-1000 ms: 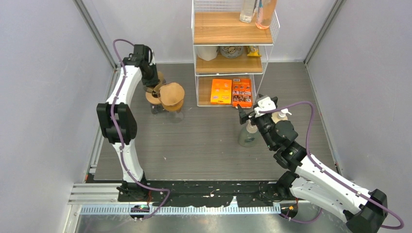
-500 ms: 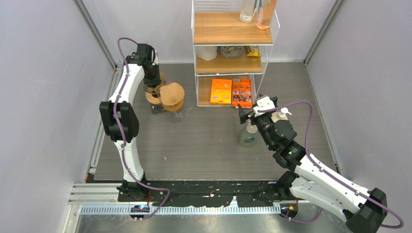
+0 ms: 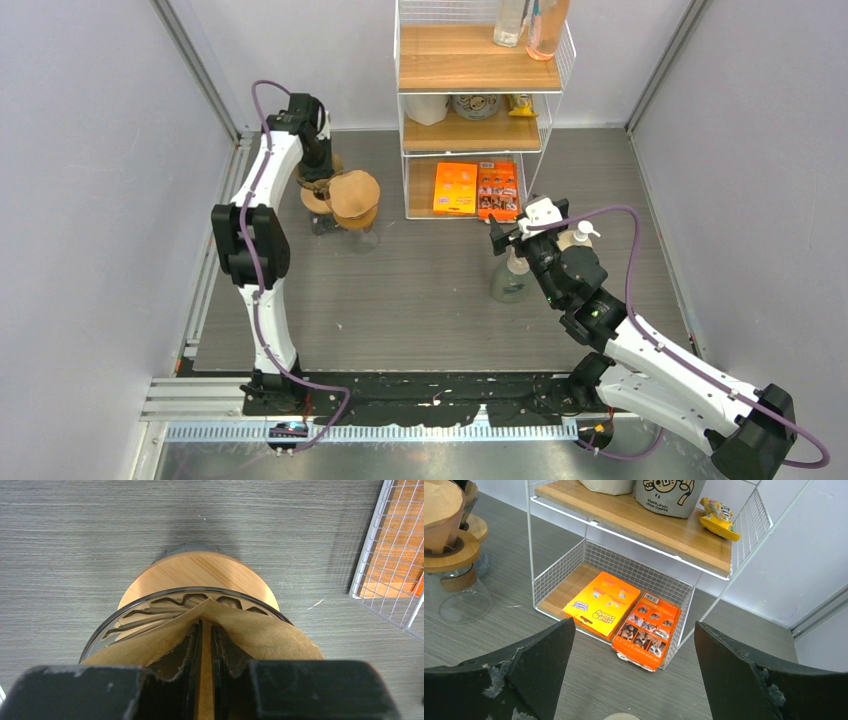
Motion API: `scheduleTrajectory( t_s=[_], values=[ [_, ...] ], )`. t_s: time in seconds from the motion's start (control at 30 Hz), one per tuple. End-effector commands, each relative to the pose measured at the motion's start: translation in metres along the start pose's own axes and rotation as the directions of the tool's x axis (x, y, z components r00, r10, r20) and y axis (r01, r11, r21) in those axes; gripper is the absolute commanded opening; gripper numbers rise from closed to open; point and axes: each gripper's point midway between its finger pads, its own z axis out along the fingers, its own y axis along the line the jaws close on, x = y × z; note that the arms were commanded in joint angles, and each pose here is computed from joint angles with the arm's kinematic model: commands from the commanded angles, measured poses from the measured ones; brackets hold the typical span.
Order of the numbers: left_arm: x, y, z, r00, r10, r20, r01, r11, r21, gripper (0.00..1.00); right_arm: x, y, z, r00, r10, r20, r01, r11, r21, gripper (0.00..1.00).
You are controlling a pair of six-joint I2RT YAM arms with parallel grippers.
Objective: Place the coffee filter in the dripper
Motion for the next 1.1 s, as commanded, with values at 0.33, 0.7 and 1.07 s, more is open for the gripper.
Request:
scheduleTrajectory(
  t_s=[0.33, 0.7, 1.07],
  values=[
    [0.009, -0.004, -0.001, 1.000, 0.008, -0.015, -0.008, 1.000, 0.023, 0.18, -0.011, -0.007, 0.003, 1.000, -0.001, 0.024, 0.000, 0.999, 0.034, 0.96],
    [0.009, 0.000, -0.003, 1.000, 0.004, -0.016, -0.004, 1.000, 0.001, 0.25, -0.010, -0.008, 0.003, 1.000, 0.001, 0.024, -0.002, 0.999, 0.036, 0.95],
    [0.004, 0.000, -0.010, 1.000, 0.001, 0.006, -0.001, 1.000, -0.006, 0.34, -0.011, -0.007, 0.002, 1.000, 0.004, 0.026, -0.004, 1.000, 0.030, 0.95]
  ],
)
